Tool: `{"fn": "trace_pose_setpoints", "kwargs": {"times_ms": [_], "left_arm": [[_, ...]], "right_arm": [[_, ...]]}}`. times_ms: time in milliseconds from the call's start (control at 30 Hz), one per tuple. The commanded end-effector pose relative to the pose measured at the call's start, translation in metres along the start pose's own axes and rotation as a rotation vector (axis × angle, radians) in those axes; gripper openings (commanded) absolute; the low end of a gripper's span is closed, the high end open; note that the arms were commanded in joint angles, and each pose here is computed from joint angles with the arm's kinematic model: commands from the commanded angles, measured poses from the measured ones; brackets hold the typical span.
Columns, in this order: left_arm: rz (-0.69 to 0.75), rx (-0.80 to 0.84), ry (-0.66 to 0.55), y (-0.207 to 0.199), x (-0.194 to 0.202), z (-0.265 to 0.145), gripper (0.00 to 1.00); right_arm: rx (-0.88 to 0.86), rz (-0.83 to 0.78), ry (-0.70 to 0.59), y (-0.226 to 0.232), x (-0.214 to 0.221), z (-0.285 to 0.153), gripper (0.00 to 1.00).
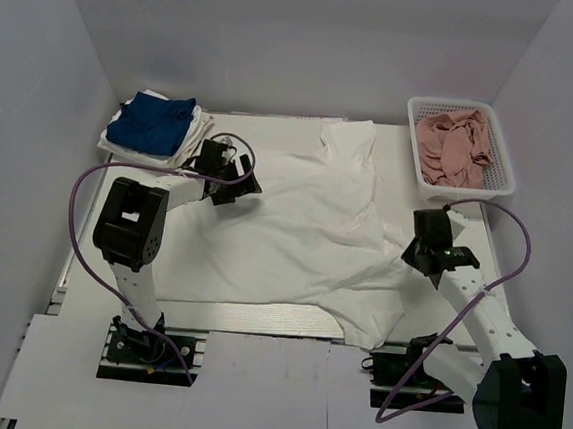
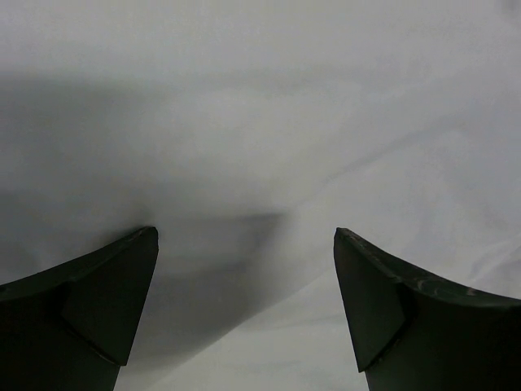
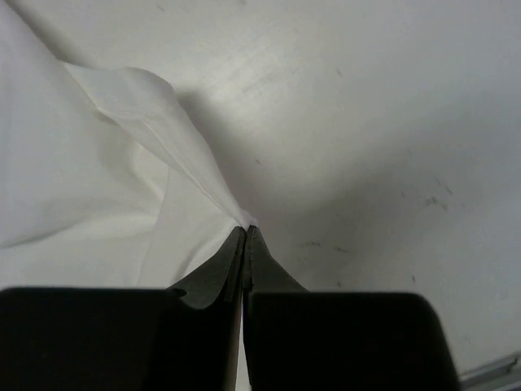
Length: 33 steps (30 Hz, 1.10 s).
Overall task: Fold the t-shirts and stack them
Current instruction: Flatten out the tshirt
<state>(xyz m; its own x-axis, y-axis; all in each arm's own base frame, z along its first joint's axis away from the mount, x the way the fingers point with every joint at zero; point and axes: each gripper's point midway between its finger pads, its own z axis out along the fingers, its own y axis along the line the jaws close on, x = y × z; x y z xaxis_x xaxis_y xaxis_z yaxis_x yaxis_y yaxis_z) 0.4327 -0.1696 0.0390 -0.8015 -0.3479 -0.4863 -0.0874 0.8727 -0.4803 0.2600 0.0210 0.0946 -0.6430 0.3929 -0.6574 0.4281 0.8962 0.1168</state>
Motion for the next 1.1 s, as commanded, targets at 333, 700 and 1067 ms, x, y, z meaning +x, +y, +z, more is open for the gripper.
{"fn": "trace_pose_setpoints", "kwargs": {"times_ms": [333, 700, 1067], "left_arm": [[-0.005, -0.133, 0.102, 0.039, 0.033, 0.003, 1.0], [0.039, -0.098, 0.06, 0.024, 0.018, -0.003, 1.0], [0.05, -0.119, 0.097, 0.028, 0.019, 0.003, 1.0]], "right_arm": [[0.243, -0.001, 0.085, -0.037, 0.014, 0.001, 0.28], [-0.216, -0.167, -0.037, 0.106, -0.054, 0.041, 0.53], [-0.07, -0.262, 0.008, 0.171, -0.101, 0.152, 0.5]]}}
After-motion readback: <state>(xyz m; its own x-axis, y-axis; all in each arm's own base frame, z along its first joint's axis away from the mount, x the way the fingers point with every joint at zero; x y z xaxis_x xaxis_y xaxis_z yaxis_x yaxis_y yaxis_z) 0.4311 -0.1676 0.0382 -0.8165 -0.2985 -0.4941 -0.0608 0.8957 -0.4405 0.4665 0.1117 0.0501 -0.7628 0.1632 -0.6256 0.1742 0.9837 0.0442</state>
